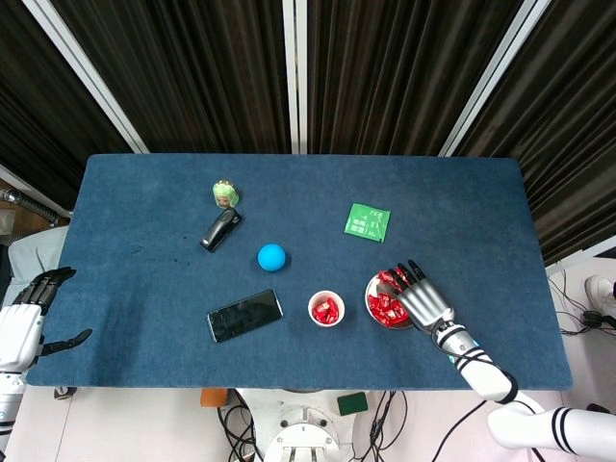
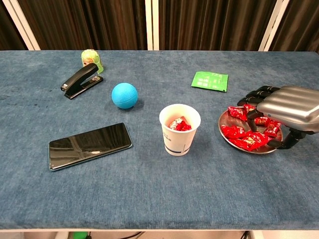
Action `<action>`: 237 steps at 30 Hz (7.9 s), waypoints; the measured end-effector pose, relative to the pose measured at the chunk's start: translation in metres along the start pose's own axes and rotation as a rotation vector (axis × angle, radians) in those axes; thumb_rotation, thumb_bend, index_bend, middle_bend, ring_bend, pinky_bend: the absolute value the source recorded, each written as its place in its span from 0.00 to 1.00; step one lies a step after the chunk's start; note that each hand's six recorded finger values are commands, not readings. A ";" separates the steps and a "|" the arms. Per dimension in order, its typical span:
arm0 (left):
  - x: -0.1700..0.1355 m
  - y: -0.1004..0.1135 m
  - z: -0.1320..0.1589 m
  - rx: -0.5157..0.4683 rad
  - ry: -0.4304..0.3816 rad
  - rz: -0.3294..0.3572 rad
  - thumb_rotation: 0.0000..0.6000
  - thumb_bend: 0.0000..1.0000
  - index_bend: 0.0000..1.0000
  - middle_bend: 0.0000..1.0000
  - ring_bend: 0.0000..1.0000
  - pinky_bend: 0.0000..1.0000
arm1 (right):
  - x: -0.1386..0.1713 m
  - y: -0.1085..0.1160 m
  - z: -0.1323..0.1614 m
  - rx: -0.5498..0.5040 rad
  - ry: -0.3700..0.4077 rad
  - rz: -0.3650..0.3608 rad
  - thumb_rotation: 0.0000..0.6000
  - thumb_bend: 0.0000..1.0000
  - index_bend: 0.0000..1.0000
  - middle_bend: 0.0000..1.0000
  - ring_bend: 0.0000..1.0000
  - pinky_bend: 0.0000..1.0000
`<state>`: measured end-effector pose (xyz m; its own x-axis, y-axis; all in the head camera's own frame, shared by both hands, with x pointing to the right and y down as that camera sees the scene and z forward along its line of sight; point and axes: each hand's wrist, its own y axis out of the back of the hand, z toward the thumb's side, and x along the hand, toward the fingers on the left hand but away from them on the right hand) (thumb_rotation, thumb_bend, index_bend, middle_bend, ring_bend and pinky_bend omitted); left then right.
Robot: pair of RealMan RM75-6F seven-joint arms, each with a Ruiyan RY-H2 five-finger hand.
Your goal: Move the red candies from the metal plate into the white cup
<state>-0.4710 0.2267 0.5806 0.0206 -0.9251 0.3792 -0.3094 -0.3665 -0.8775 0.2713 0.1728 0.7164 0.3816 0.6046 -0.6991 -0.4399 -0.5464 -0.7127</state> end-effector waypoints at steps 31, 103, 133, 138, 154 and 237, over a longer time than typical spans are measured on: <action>0.001 -0.002 0.001 0.001 -0.003 -0.006 1.00 0.04 0.16 0.13 0.11 0.23 | 0.013 0.041 -0.008 -0.025 -0.008 -0.160 1.00 0.40 0.56 0.05 0.00 0.00; 0.001 -0.003 -0.001 -0.005 -0.004 -0.012 1.00 0.04 0.16 0.13 0.11 0.23 | -0.051 0.049 -0.008 -0.053 -0.067 -0.126 1.00 0.34 0.39 0.05 0.00 0.00; 0.002 -0.004 -0.001 -0.003 -0.009 -0.017 1.00 0.04 0.16 0.13 0.11 0.23 | -0.055 0.023 -0.002 -0.030 -0.075 -0.057 1.00 0.34 0.45 0.05 0.00 0.00; 0.002 -0.004 -0.001 -0.003 -0.007 -0.014 1.00 0.04 0.16 0.13 0.11 0.23 | -0.056 0.022 0.002 -0.030 -0.063 -0.058 1.00 0.34 0.45 0.05 0.00 0.00; 0.001 -0.004 -0.004 -0.006 0.000 -0.015 1.00 0.04 0.16 0.13 0.11 0.23 | -0.059 0.020 0.007 -0.020 -0.050 -0.056 1.00 0.36 0.51 0.05 0.00 0.00; 0.000 -0.003 0.001 0.001 -0.005 -0.010 1.00 0.04 0.16 0.13 0.11 0.23 | -0.012 0.026 0.016 -0.035 0.074 -0.123 1.00 0.34 0.39 0.06 0.00 0.00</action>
<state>-0.4693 0.2278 0.5827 0.0285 -0.9220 0.3861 -0.3085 -0.3755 -0.8740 0.2424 0.1600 0.7073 0.4906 0.6245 -0.6077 -0.3583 -0.4911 -0.7940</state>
